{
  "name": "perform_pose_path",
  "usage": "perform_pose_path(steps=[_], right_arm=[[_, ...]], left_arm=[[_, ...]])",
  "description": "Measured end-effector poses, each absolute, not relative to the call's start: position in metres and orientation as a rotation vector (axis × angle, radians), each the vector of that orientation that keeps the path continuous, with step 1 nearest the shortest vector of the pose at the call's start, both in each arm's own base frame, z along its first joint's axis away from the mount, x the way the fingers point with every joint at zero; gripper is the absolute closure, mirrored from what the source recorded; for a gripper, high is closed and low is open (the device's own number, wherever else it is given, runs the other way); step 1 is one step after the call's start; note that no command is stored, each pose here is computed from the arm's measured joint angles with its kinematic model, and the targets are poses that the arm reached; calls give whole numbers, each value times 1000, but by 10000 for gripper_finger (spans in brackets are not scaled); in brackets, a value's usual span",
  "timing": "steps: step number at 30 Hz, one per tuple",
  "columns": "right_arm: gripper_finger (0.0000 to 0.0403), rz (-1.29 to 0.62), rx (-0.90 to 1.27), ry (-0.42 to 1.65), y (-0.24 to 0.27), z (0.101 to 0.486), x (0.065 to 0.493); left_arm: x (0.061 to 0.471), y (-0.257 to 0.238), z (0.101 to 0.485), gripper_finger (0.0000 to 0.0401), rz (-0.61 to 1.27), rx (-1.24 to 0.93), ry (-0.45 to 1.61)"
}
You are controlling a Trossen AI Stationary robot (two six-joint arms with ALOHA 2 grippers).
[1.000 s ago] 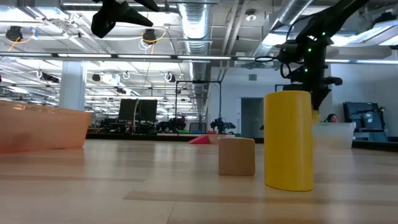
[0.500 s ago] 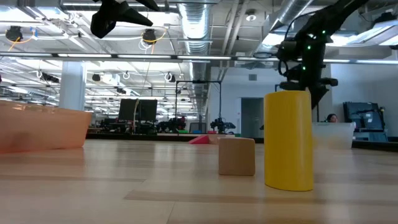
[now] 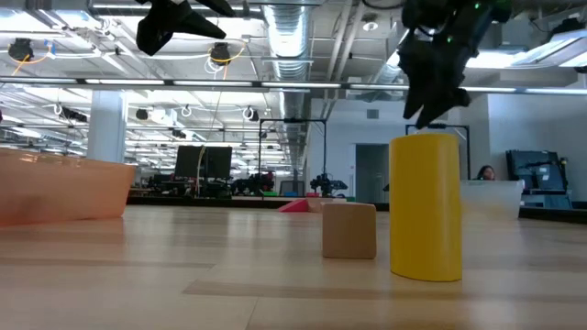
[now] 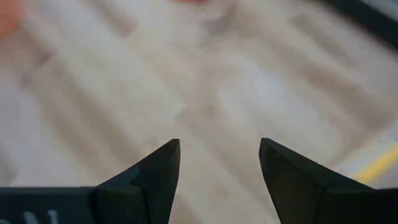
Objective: Sort & place blocks by color
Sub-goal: Put the brown block into the orange bin
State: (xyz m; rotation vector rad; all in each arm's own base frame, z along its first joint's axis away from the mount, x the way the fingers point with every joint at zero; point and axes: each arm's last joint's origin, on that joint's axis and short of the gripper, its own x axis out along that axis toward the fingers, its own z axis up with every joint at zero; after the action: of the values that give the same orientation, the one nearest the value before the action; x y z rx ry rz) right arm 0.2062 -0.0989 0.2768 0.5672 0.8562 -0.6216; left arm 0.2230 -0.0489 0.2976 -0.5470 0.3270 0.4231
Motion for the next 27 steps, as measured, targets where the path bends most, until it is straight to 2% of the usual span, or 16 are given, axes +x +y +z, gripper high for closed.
perform_pose_path(steps=[6, 11, 20, 27], right_arm=[[163, -460, 567, 906, -44, 272, 228], [163, -428, 541, 905, -5, 271, 234], [163, -487, 544, 789, 38, 275, 234], [163, -654, 599, 722, 47, 262, 241]], left_arm=[[225, -50, 296, 264, 411, -538, 345], [228, -52, 288, 264, 374, -534, 412], [246, -62, 265, 264, 292, -540, 557], [256, -76, 241, 264, 193, -498, 710]])
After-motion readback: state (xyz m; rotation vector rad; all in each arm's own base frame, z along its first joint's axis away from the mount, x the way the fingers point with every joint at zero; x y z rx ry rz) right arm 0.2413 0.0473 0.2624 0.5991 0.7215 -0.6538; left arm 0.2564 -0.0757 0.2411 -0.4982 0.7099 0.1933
